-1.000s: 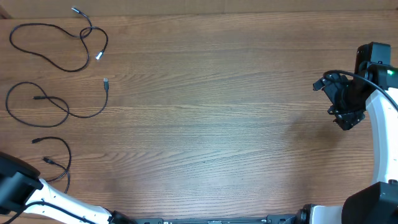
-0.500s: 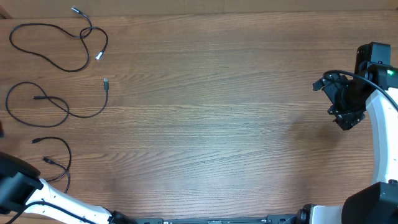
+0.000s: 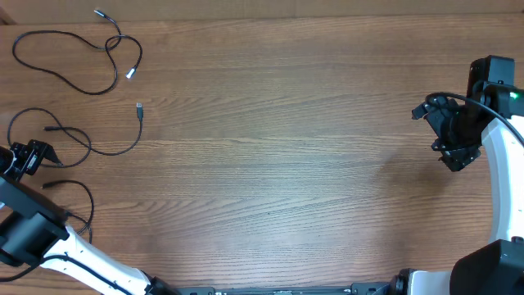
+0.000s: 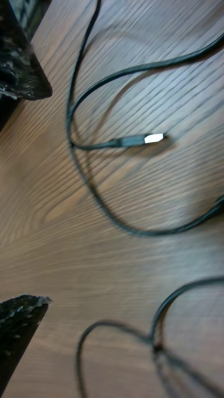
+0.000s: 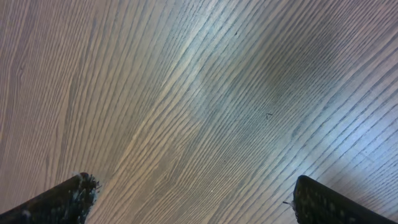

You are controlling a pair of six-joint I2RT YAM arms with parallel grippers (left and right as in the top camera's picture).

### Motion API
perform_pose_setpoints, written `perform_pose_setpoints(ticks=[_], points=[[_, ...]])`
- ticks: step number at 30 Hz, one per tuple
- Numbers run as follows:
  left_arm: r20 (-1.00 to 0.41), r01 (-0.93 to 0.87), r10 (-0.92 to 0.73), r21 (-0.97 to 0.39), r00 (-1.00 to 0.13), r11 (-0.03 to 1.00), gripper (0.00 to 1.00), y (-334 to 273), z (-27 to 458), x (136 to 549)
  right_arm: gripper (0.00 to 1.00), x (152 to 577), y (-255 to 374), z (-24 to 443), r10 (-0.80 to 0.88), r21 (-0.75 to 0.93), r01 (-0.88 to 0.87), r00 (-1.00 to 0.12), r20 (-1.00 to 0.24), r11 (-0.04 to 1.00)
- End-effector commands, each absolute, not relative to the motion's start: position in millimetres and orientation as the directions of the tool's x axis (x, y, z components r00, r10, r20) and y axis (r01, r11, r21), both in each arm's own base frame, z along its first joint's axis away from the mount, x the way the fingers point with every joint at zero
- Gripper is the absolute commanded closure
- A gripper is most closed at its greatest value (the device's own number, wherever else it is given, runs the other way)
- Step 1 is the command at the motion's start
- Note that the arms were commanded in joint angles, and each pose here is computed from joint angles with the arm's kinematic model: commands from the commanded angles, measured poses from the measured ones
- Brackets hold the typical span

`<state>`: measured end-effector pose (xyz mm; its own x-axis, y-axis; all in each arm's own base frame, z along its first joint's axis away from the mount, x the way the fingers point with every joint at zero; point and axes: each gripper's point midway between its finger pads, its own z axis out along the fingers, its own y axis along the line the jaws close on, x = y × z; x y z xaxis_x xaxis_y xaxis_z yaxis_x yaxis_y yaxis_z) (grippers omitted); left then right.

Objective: Untangle cables

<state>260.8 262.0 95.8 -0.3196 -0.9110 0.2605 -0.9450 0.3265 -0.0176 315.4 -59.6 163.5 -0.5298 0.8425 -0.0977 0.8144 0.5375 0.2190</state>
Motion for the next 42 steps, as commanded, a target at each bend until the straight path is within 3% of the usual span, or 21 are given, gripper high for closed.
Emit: perform_pose_setpoints(ticks=[1,6,11,19,28,33,38,42], points=[[0.151,-0.921,-0.912,-0.14,-0.382,0.362,0.0,243,159,266,0.0,317,-62,165,0.845,0.218,0.817,-0.523,-0.109,0.534],[-0.022,-0.895,-0.916,-0.204,-0.401,0.397,0.01,216,220,255,0.0,317,-62,165,0.845,0.218,0.817,-0.523,-0.109,0.534],[-0.089,-0.901,-0.928,-0.222,-0.362,0.372,0.0,196,228,240,0.0,317,-62,165,0.845,0.217,0.817,-0.523,-0.109,0.534],[0.049,-0.978,-0.987,-0.145,-0.156,0.147,0.0,173,145,210,0.0,317,-62,165,0.845,0.217,0.817,-0.523,-0.109,0.534],[-0.022,-0.976,-0.977,-0.042,0.214,-0.213,0.0,201,91,178,0.0,317,-62,165,0.845,0.217,0.817,-0.523,-0.109,0.534],[-0.09,-0.968,-0.964,0.002,0.251,-0.253,0.01,207,68,164,0.0,317,-62,165,0.845,0.218,0.817,-0.523,-0.109,0.534],[-0.151,-0.965,-0.954,-0.087,0.26,-0.249,0.0,220,43,176,0.0,317,-62,165,0.845,0.218,0.817,-0.523,-0.109,0.534],[-0.146,-0.96,-0.954,-0.141,0.262,-0.242,0.08,219,30,183,0.0,317,-62,165,0.845,0.218,0.817,-0.523,-0.109,0.534]])
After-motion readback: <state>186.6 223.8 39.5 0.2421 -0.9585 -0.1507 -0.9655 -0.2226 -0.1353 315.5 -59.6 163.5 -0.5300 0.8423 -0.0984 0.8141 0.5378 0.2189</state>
